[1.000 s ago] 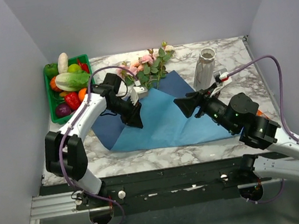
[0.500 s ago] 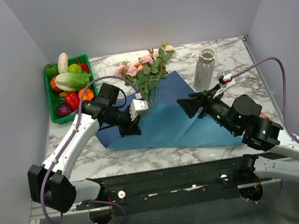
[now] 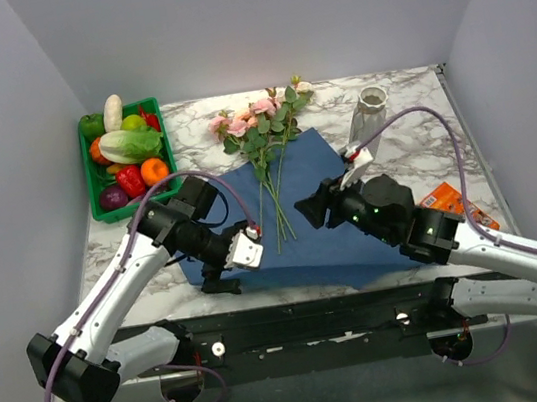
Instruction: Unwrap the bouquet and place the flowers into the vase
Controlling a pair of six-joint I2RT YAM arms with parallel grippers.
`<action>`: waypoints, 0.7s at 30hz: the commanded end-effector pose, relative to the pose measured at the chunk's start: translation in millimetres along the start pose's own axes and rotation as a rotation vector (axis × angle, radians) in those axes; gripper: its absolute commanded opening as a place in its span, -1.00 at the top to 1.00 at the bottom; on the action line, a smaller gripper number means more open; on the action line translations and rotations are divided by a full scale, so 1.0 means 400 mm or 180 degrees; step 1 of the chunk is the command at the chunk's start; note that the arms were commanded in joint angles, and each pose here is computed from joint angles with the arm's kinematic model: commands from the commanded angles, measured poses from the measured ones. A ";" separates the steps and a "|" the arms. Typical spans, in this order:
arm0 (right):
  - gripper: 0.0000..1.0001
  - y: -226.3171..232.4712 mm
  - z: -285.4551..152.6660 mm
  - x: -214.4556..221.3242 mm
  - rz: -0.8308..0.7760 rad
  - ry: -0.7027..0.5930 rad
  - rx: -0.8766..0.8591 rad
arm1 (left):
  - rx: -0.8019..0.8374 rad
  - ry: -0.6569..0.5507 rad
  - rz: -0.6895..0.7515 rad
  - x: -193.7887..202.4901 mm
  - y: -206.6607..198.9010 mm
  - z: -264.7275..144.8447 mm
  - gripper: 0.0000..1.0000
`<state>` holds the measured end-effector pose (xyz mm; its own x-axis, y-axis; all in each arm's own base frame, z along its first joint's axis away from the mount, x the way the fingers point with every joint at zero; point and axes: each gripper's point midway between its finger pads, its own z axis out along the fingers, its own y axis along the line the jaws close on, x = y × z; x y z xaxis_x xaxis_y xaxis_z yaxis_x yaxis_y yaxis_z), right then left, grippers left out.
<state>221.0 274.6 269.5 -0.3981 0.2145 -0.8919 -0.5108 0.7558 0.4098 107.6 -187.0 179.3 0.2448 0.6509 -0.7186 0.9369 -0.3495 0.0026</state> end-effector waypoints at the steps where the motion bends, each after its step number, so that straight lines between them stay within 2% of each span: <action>1: -0.16 0.058 -0.021 0.153 -0.0094 0.0532 -0.0201 | 0.0123 -0.0429 0.0052 -0.148 -0.077 -0.093 -0.97; 3: -0.16 0.062 -0.041 0.199 -0.0241 0.0672 -0.0132 | -0.0061 -0.0579 0.0148 -0.216 -0.064 -0.142 -0.97; 4: -0.17 0.100 -0.070 0.236 -0.0352 0.0787 -0.0255 | -0.0062 -0.0697 0.0138 -0.244 -0.066 -0.153 -0.97; 6: -0.18 0.087 -0.103 0.285 -0.0459 0.0972 -0.0127 | -0.0126 -0.0836 -0.0230 -0.284 -0.057 -0.172 -0.97; 7: -0.18 0.095 -0.123 0.305 -0.0476 0.1056 -0.0169 | -0.0272 -0.0923 -0.0262 -0.307 -0.017 -0.178 -0.97; 8: -0.18 0.091 -0.135 0.320 -0.0437 0.1121 -0.0155 | -0.0319 -0.0957 -0.0624 -0.316 -0.004 -0.181 -0.97; 10: -0.18 0.093 -0.162 0.344 -0.0386 0.1181 -0.0296 | -0.0520 -0.0965 -0.0763 -0.332 0.053 -0.193 -0.97; 11: -0.18 0.093 -0.169 0.350 -0.0334 0.1193 -0.0316 | -0.0725 -0.0843 -0.0868 -0.316 0.089 -0.199 -0.97; 13: -0.24 0.069 -0.167 0.327 -0.0269 0.1063 -0.0140 | -0.0994 -0.0752 -0.1209 -0.309 0.165 -0.208 -0.97; 15: -0.39 0.021 -0.154 0.280 -0.0328 0.0809 0.0242 | -0.1138 -0.0593 -0.1196 -0.294 0.210 -0.219 -0.97; 16: -0.45 0.026 -0.139 0.232 -0.0320 0.0686 0.0354 | -0.1142 -0.0533 -0.1330 -0.271 0.242 -0.206 -0.97; 19: -0.47 -0.019 -0.099 0.135 -0.0304 0.0551 0.0787 | -0.1160 -0.0599 -0.1681 -0.220 0.303 -0.159 -0.97; 21: -0.48 -0.042 -0.060 0.131 -0.0406 0.0663 0.0929 | -0.1162 -0.0502 -0.1904 -0.158 0.328 -0.109 -0.90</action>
<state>144.8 274.8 200.0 -0.5419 -0.0356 -0.8397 -0.4796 0.8335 0.2742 196.0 -244.0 297.7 -0.1839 0.5489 -0.8154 0.9821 0.1364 -0.1297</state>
